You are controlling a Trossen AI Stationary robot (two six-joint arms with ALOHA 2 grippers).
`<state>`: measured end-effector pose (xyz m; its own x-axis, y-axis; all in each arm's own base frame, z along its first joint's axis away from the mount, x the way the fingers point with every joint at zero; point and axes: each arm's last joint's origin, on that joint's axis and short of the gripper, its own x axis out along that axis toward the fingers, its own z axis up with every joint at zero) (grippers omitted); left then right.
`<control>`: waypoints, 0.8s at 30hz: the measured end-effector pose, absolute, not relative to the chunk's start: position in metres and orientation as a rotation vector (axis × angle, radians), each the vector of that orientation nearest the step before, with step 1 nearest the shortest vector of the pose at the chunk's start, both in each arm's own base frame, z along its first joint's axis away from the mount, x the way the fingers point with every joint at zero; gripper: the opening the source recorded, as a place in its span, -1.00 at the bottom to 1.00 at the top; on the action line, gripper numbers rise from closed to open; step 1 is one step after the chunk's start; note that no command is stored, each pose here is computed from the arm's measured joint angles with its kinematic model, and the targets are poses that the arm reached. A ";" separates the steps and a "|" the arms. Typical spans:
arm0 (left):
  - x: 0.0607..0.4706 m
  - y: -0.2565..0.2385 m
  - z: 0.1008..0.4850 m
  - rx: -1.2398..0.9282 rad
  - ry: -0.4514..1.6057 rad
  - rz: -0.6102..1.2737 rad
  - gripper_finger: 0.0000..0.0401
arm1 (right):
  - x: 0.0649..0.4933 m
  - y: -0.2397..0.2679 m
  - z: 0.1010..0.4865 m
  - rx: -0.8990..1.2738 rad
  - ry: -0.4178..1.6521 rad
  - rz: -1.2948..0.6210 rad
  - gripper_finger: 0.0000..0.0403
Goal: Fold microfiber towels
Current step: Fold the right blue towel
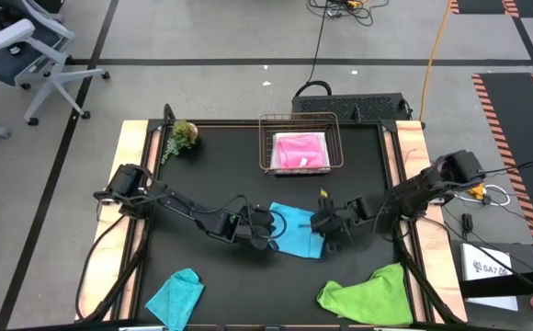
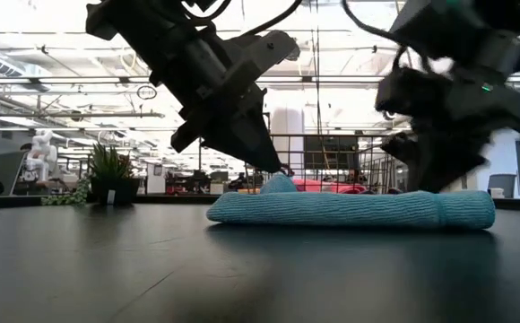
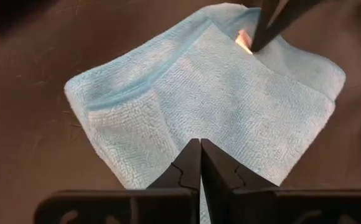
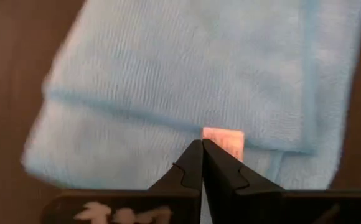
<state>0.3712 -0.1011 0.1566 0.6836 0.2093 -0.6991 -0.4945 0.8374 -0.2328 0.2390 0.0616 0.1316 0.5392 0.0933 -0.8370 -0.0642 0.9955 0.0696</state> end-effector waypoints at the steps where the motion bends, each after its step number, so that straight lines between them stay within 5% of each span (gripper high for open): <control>1: 0.371 -0.101 0.157 -0.427 0.716 0.409 -0.96 | 0.241 0.059 0.137 0.062 0.960 0.096 -1.00; 7: 0.374 -0.092 0.158 -0.404 0.687 0.459 -0.95 | 0.247 0.058 0.174 0.365 0.754 0.231 -1.00; 24: 0.379 -0.044 0.152 -0.286 0.810 0.423 -0.97 | 0.246 0.073 0.176 0.397 0.706 0.157 -1.00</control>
